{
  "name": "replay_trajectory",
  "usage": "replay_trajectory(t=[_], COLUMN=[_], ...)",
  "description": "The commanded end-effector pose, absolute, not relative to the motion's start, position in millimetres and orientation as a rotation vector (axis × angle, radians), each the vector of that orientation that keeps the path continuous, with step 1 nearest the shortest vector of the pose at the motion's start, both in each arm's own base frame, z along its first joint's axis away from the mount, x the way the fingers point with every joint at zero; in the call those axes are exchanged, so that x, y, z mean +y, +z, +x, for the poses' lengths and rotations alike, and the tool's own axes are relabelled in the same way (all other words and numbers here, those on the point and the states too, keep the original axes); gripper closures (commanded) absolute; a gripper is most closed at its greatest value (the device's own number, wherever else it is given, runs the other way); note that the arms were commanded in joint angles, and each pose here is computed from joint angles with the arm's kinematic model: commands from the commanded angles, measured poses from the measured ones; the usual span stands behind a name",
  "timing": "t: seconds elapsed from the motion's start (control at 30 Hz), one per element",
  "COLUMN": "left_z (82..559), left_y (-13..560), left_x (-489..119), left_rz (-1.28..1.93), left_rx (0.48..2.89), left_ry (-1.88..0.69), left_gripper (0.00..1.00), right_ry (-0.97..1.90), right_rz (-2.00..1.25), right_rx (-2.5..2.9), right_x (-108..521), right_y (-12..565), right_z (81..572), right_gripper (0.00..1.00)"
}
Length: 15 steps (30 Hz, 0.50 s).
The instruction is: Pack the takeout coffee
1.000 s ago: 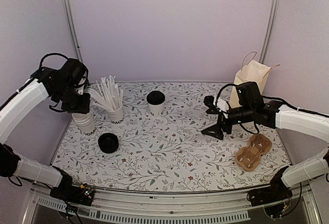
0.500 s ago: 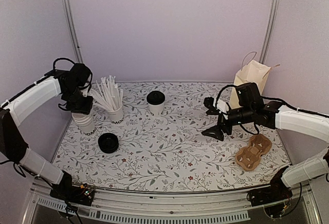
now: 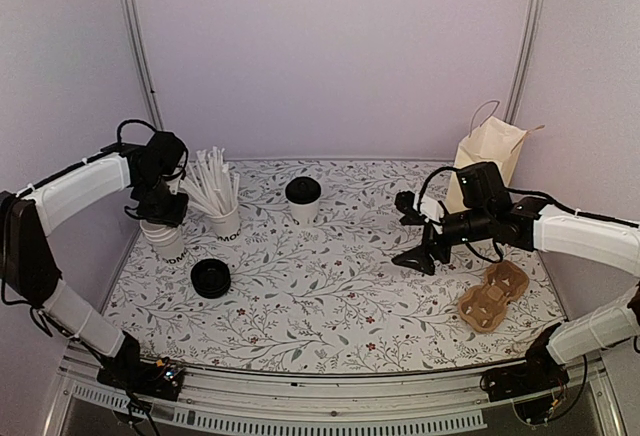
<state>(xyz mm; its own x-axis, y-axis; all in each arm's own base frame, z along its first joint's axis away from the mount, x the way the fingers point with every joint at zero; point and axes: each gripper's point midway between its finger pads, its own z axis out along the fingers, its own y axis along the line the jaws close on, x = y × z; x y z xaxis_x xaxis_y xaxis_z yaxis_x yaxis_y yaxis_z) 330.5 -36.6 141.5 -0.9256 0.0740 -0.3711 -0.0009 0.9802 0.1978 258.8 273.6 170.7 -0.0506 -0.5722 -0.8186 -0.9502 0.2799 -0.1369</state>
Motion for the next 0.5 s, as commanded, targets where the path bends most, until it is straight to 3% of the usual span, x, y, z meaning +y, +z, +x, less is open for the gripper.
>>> replay_trajectory(t=[0.0, 0.47], left_z=[335, 323], left_y=[138, 142], left_x=[-31, -29], left_rz=[0.042, 0.028], left_rx=[2.731, 2.749], left_ry=[0.298, 0.297], left_gripper=[0.78, 1.0], right_ry=[0.578, 0.578], right_rz=[-1.405, -1.408], right_rx=[1.755, 1.757], right_x=[271, 271], right_y=[163, 162], right_z=[259, 259], right_gripper=[0.01, 0.01])
